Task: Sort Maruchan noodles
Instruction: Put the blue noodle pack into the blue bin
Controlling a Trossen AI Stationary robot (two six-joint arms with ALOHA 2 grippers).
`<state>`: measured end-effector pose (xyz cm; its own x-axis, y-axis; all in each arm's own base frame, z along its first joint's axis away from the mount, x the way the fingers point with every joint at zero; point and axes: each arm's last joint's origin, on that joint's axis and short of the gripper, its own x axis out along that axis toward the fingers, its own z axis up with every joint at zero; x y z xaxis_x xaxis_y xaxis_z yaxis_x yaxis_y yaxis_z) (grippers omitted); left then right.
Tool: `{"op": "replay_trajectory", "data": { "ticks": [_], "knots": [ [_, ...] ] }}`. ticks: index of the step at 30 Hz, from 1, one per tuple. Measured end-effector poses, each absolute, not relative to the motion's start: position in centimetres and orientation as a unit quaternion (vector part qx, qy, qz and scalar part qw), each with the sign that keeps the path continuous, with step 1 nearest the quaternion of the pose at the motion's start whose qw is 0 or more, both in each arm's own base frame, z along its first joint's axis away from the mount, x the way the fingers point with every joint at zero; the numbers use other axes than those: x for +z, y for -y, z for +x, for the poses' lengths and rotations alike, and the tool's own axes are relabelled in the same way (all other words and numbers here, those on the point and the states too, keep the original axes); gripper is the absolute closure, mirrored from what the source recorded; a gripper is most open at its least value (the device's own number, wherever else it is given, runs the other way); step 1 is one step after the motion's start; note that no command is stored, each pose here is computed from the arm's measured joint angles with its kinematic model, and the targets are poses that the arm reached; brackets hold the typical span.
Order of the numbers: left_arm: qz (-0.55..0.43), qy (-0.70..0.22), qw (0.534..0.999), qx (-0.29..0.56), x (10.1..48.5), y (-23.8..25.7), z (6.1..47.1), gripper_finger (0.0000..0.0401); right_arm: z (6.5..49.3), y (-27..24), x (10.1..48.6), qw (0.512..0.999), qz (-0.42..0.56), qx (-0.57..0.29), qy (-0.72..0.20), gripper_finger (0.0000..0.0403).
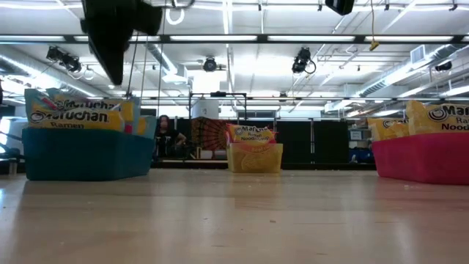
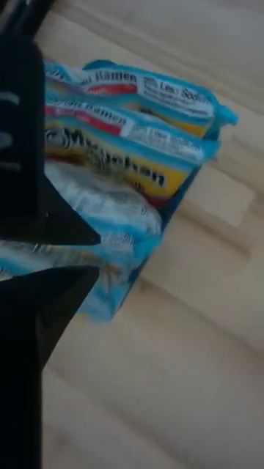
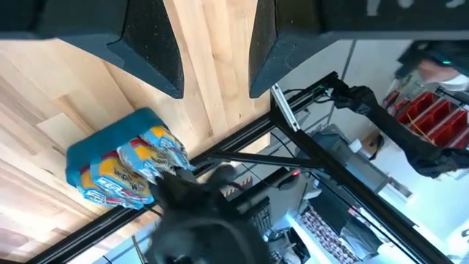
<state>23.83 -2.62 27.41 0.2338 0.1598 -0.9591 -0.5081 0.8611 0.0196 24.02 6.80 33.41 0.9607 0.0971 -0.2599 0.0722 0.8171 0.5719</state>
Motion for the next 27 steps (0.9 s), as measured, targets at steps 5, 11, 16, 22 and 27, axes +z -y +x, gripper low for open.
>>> {"op": "replay_trajectory", "data": {
  "ticks": [5, 11, 16, 22, 27],
  "knots": [
    [-0.162, -0.565, 0.789, 0.178, 28.9, 5.3, 23.4, 0.0305, 24.0, -6.7, 33.3, 0.946, 0.294, -0.006, -0.139, 0.0243],
    [-0.086, -0.606, 0.777, 0.145, 26.9, 9.6, 20.8, 0.0285, 24.1, -7.6, 33.0, 0.948, 0.286, -0.014, -0.141, 0.0243],
    [-0.069, -0.622, 0.749, 0.217, 23.0, 9.0, 19.2, 0.0319, 24.7, -9.3, 32.0, 0.950, 0.273, -0.029, -0.147, 0.0243],
    [-0.134, -0.654, 0.702, 0.248, 21.3, 8.6, 18.3, 0.0367, 25.9, -11.2, 30.3, 0.936, 0.302, -0.006, -0.181, 0.0243],
    [-0.183, -0.689, 0.663, 0.228, 22.7, 8.5, 17.5, 0.0390, 26.4, -12.0, 29.2, 0.925, 0.320, 0.001, -0.205, 0.0243]
  ]
}}
